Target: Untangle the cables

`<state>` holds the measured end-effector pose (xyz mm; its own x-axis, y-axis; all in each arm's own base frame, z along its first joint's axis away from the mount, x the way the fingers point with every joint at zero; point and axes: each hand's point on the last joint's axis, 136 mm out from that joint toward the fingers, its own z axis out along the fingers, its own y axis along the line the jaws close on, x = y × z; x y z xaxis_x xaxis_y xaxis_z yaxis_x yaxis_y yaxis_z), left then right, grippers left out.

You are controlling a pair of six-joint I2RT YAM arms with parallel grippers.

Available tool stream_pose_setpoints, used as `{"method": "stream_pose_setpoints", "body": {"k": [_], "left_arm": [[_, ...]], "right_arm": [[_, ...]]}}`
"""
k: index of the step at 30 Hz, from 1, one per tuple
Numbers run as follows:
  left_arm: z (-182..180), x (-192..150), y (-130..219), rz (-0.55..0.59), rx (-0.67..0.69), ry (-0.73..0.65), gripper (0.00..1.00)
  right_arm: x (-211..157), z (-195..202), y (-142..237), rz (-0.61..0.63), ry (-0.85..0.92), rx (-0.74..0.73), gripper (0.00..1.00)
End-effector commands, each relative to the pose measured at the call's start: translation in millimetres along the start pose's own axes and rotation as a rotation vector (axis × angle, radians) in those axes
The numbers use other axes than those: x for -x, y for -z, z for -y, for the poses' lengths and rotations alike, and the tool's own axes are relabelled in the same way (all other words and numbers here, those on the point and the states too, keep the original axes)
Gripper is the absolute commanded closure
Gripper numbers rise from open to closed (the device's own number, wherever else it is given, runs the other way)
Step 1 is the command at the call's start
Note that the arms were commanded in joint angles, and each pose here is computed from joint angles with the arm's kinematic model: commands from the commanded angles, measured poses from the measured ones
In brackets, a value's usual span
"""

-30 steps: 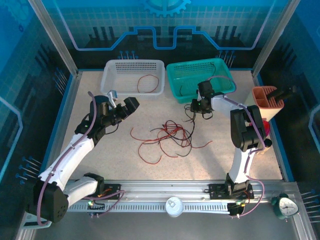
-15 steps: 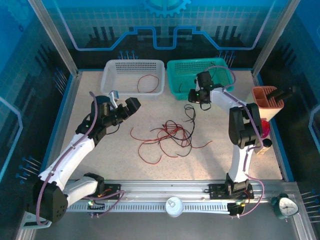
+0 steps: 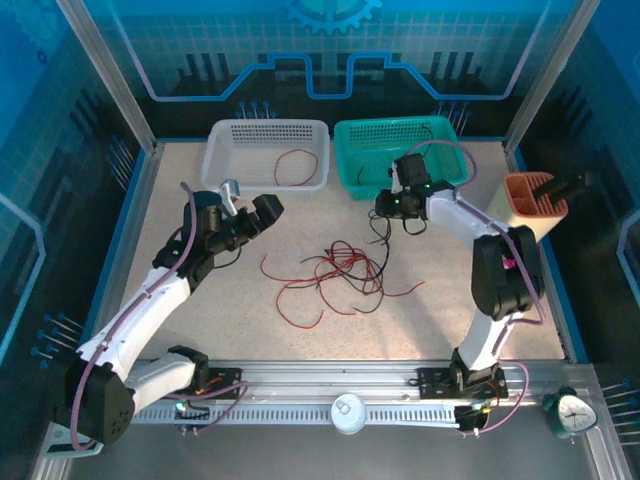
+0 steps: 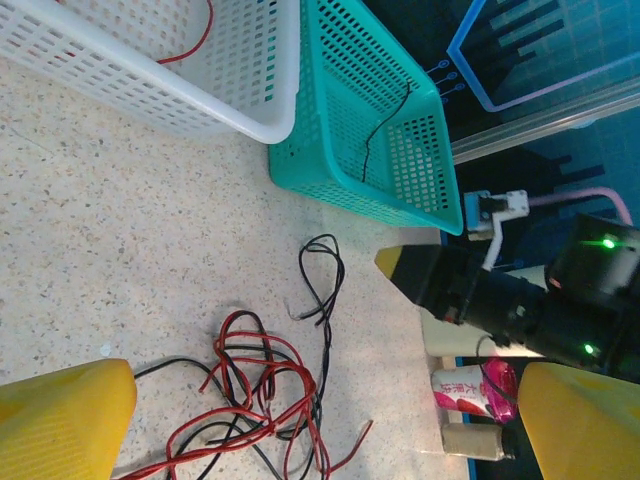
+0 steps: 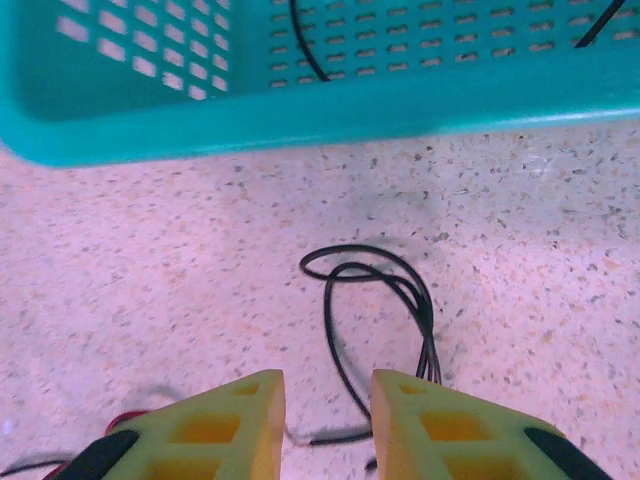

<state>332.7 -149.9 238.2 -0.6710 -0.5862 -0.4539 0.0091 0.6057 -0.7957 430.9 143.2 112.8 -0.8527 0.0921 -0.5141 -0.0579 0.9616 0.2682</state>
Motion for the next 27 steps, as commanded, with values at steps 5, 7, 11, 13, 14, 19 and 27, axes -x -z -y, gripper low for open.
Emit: {"method": "stream_pose_setpoints", "body": {"k": [5,7,11,13,14,19,27], "left_arm": [[11,-2,-4,-0.012,-0.035,0.006,0.01],[11,-3,-4,-0.014,-0.038,0.004,0.01],[12,-3,-4,-0.014,-0.037,0.004,0.01],[12,-3,-4,-0.014,-0.038,0.004,0.01],[12,-4,-4,-0.014,-0.038,0.002,0.01],[12,-3,-4,-0.013,-0.037,0.002,0.01],[13,-3,-5,-0.015,-0.04,0.004,0.01]], "right_arm": [[-19,16,-2,0.014,0.001,-0.064,0.66],[-24,23,-10,0.001,0.009,-0.093,0.64],[-33,33,-25,-0.03,0.02,-0.134,0.64],[-36,34,-31,-0.045,0.022,-0.139,0.64],[-37,35,-34,-0.049,0.023,-0.142,0.64],[-38,38,-45,-0.06,0.019,-0.154,0.65],[-35,41,-56,-0.066,0.019,-0.172,0.68]]}}
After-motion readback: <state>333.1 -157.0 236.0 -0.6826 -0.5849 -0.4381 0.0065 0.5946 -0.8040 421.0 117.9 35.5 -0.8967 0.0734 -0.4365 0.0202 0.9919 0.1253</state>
